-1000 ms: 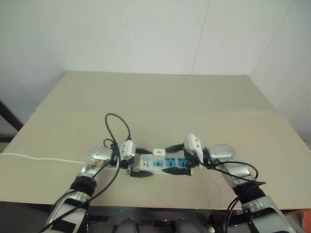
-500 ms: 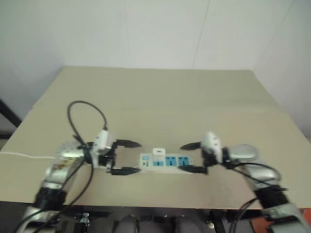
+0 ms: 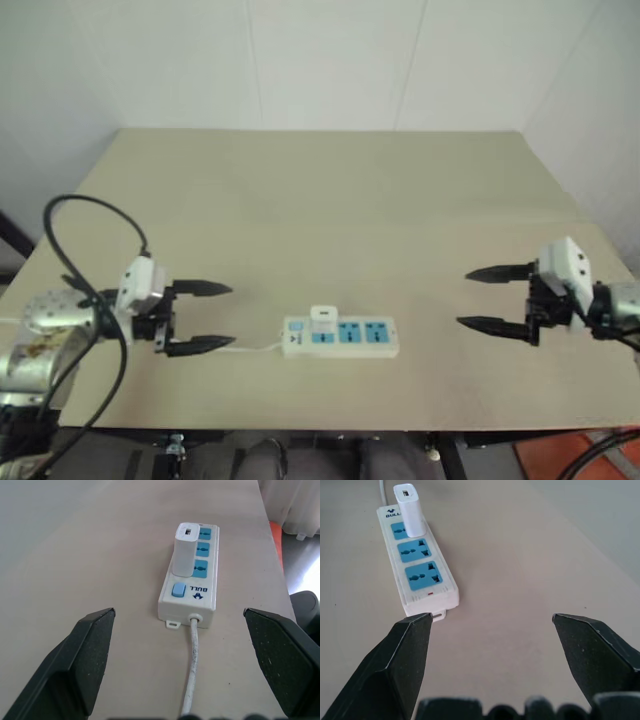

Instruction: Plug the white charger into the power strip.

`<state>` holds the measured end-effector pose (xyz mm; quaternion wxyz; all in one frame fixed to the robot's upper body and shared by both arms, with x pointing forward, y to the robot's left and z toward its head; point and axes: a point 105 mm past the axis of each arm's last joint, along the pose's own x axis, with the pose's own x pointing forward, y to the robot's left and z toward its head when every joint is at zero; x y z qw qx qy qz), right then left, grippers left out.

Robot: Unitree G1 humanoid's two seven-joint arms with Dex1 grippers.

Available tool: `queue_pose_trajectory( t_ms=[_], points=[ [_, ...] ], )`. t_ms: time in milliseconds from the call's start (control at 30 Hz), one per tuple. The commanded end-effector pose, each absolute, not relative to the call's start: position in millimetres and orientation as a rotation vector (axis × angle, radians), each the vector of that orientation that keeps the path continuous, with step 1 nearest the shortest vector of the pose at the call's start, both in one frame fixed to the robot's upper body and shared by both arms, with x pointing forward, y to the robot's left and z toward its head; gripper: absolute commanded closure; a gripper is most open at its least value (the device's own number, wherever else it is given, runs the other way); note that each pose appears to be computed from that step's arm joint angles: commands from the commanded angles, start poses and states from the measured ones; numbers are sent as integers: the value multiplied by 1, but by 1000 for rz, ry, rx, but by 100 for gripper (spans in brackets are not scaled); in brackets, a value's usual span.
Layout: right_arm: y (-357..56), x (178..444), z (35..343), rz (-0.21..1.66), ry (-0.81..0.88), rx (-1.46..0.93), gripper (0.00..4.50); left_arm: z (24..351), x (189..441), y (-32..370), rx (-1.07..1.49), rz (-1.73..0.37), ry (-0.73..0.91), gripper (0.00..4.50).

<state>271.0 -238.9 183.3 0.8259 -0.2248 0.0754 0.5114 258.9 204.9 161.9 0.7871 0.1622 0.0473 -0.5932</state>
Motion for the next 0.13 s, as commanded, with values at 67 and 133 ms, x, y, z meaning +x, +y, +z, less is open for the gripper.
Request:
queue_pose_trajectory(
  t_ms=[67, 133],
  points=[
    [-242, 268, 202, 1056, 96, -523, 0, 170, 253, 201, 374, -1288, 76, 1],
    [-242, 268, 202, 1049, 98, -530, 0, 170, 255, 201, 376, -1283, 78, 1]
  ],
)
